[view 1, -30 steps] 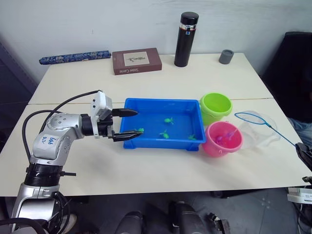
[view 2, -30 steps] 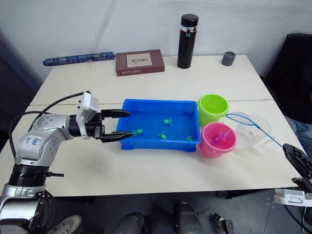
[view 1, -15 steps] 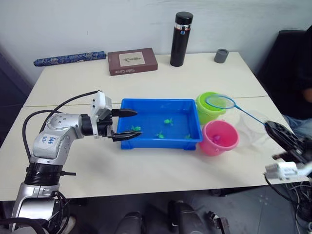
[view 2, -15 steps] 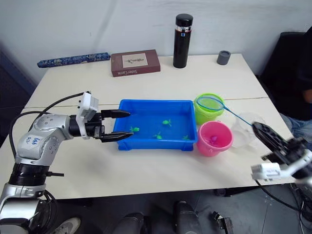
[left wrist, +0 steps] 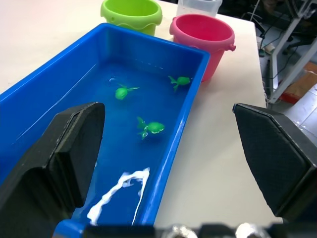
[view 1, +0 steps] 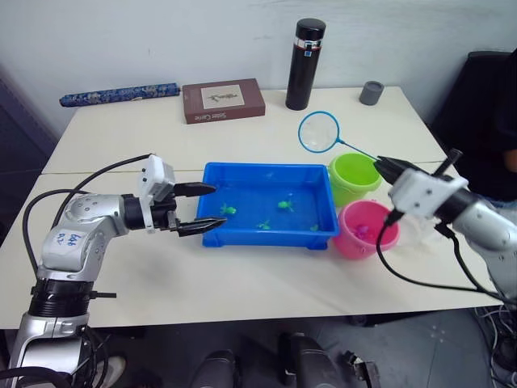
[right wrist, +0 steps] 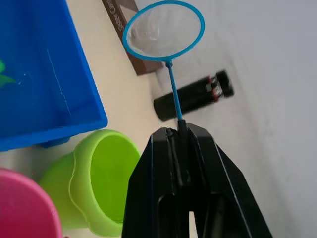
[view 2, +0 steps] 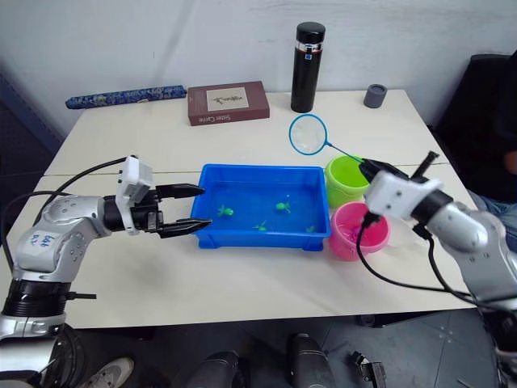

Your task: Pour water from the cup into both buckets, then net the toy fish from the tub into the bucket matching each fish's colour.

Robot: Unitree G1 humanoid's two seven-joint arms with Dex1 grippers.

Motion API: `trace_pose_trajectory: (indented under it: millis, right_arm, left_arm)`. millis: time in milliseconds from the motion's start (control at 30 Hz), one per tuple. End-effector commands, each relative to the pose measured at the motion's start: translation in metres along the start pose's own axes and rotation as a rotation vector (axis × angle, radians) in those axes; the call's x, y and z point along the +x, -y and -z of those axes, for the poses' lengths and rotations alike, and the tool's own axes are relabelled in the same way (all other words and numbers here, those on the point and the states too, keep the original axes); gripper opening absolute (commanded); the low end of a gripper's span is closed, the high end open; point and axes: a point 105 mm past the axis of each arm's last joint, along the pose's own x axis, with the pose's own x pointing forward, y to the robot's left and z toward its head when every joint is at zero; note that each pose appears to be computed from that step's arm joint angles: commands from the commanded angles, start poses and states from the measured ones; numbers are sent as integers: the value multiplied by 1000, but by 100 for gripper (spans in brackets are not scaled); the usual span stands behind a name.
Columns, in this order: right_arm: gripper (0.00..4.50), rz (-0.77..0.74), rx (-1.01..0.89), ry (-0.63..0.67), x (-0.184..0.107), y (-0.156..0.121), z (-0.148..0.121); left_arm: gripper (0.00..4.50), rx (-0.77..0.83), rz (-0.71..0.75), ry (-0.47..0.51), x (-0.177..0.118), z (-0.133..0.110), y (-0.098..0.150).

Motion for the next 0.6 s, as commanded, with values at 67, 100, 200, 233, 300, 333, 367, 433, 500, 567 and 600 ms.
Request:
trace_pose_trajectory:
  millis: [67, 100, 200, 233, 300, 333, 367, 433, 500, 567, 600]
  right_arm:
    - [0, -193, 163, -27, 5, -6, -11]
    - [0, -234, 195, -35, 5, -7, -12]
    - [0, -341, 309, -61, 2, -9, -14]
    - [0, -367, 333, -71, 0, -9, -14]
    - [0, -445, 356, -116, -5, -12, -13]
    - [0, -460, 361, -138, -5, -10, -12]
    - [0, -460, 373, -160, -5, -8, -11]
    - [0, -450, 395, -182, -1, -2, -10]
    - [0, -455, 390, -198, 1, 1, -10]
    - [0, -471, 337, -219, -1, 3, -8]
    - [0, -481, 313, -217, -1, 4, -8]
  left_arm:
    - [446, 23, -41, 21, -14, -10, -1]
    - [446, 20, -49, 15, -17, -9, -1]
    - [446, 9, -71, 1, -24, -5, -2]
    - [446, 8, -73, 0, -25, -4, -2]
    - [446, 3, -81, -2, -27, -4, -1]
    - [446, 0, -85, -3, -28, -3, -1]
    - [446, -1, -86, -5, -28, -2, -1]
    - [446, -1, -87, -5, -28, -2, 0]
    - [446, -5, -88, -1, -27, -2, 2]
    - [446, -9, -88, 0, -26, -1, 3]
    - [446, -11, -88, 0, -25, -1, 4]
